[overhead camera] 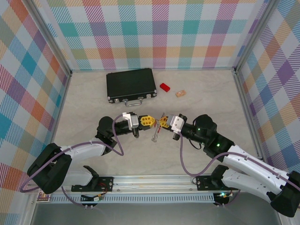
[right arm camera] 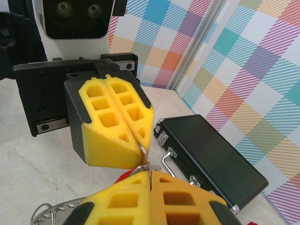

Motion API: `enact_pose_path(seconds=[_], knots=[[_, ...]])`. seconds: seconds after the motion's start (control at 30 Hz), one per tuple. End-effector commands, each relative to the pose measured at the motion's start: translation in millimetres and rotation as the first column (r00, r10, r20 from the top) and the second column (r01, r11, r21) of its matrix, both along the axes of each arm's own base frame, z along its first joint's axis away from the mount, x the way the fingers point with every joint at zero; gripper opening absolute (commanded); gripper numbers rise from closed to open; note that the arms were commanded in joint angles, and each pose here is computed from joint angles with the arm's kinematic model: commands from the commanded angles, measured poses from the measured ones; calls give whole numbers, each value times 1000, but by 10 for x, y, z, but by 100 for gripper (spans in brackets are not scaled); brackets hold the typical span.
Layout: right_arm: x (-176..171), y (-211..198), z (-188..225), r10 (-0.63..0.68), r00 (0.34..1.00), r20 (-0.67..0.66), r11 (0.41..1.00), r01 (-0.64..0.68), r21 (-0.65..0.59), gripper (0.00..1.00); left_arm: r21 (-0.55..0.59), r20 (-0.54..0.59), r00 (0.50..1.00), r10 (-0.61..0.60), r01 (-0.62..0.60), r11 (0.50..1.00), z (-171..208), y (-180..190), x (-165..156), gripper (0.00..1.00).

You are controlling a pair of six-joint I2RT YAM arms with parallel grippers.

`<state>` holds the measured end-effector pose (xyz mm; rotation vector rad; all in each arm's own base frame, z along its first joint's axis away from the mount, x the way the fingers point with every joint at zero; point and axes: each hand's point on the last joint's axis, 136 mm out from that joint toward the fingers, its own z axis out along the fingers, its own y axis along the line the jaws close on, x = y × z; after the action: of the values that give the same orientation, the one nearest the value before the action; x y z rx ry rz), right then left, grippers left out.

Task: Put the keys on the keyring

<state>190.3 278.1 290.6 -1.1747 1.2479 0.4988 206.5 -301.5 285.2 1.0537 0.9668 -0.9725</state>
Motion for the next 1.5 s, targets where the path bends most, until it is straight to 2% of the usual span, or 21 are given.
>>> enact_pose_path(seconds=[0.0,1.03,1.47], knots=[[-20,22,174,20,1000,15,999,-21,43,0,-58,69,998,7,-3,998,254,30,-37,0],[59,-29,197,-35,999,26,998,33,57,0,-54,71,997,0,4,999,244,22,-51,0],[-9,25,126,19,1000,11,1000,-19,24,0,-47,68,998,-11,14,999,237,9,-54,0]])
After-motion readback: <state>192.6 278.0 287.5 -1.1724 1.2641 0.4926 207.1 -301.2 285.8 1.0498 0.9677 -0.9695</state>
